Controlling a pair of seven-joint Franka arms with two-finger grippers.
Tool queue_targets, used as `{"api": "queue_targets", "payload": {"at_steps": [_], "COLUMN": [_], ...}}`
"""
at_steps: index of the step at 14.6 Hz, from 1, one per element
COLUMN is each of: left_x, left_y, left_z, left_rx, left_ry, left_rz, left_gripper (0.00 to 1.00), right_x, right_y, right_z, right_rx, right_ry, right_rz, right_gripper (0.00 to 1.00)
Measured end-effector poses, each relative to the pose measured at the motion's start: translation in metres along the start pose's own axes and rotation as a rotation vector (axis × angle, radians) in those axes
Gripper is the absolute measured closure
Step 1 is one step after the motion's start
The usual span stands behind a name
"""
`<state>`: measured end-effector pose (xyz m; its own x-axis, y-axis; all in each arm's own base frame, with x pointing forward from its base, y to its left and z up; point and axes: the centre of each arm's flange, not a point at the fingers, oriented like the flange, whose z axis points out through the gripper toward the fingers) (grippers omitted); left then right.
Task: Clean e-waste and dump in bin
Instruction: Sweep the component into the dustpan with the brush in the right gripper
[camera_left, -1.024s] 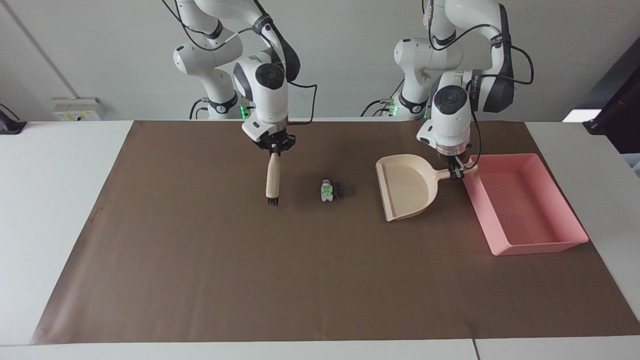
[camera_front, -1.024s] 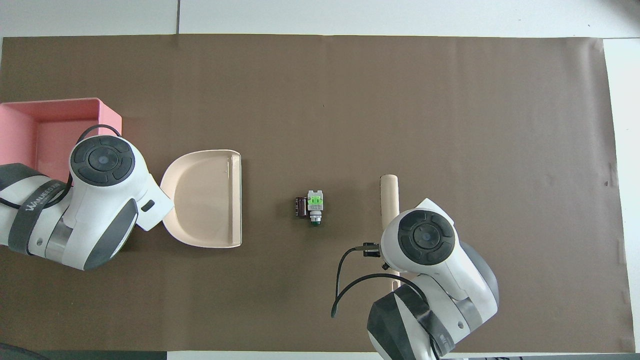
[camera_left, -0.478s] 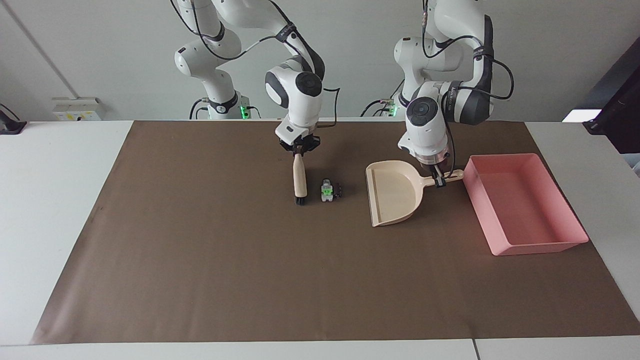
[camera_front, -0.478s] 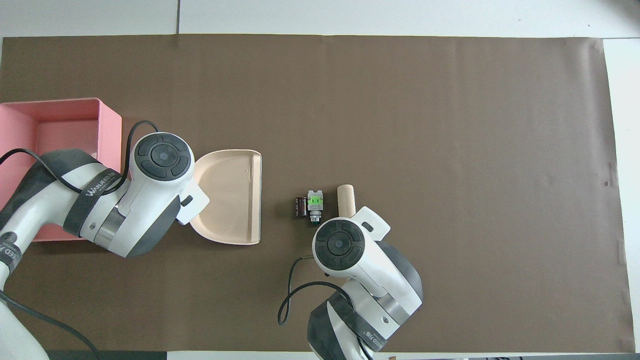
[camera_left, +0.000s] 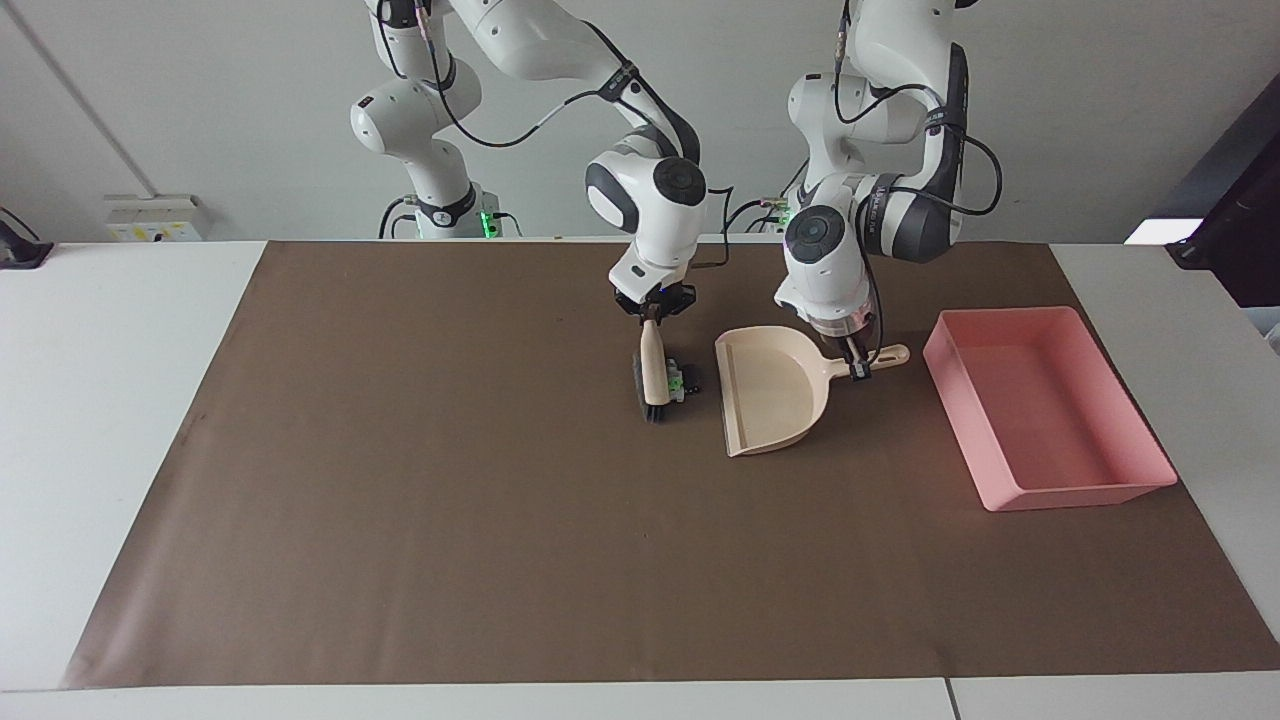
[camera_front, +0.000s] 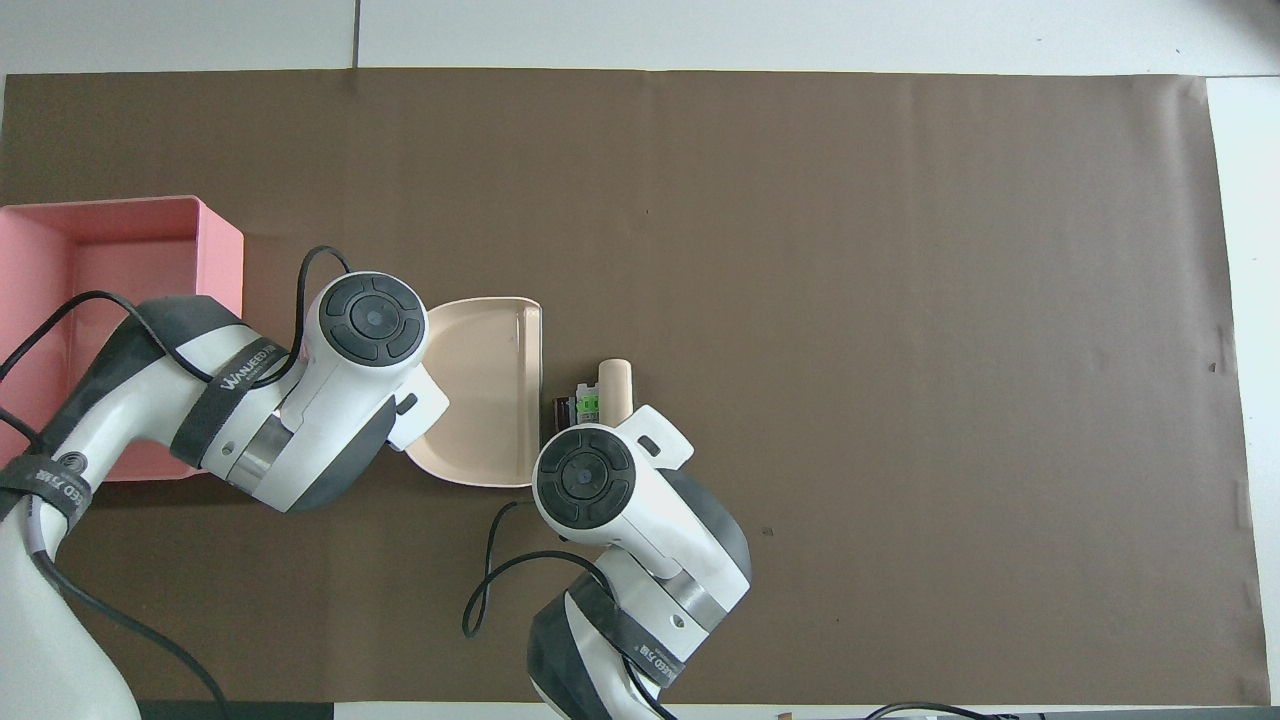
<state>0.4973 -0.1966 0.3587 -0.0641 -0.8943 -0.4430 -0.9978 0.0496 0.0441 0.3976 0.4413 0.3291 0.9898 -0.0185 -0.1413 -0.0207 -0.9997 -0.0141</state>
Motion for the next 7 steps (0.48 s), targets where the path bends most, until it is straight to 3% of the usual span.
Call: {"api": "queue_targets", "payload": {"at_steps": [3,7], "left_x": [0.001,0.0], "left_y": [0.0,-0.001], "left_z": [0.001,0.002], "left_rx": [-0.001,0.003], "left_ry": [-0.001,0.002], "left_rz": [0.001,-0.001], "left_gripper": [0.68,0.68], "right_x": [-0.009,-0.004], "right_y": [-0.025,-0.042], "right_z": [-0.001,-0.005], "right_rx": [0.157,0.436], "right_ry": [-0.023,-0.079], "right_rz": [0.044,0.083], "right_gripper": [0.75,0.75]}}
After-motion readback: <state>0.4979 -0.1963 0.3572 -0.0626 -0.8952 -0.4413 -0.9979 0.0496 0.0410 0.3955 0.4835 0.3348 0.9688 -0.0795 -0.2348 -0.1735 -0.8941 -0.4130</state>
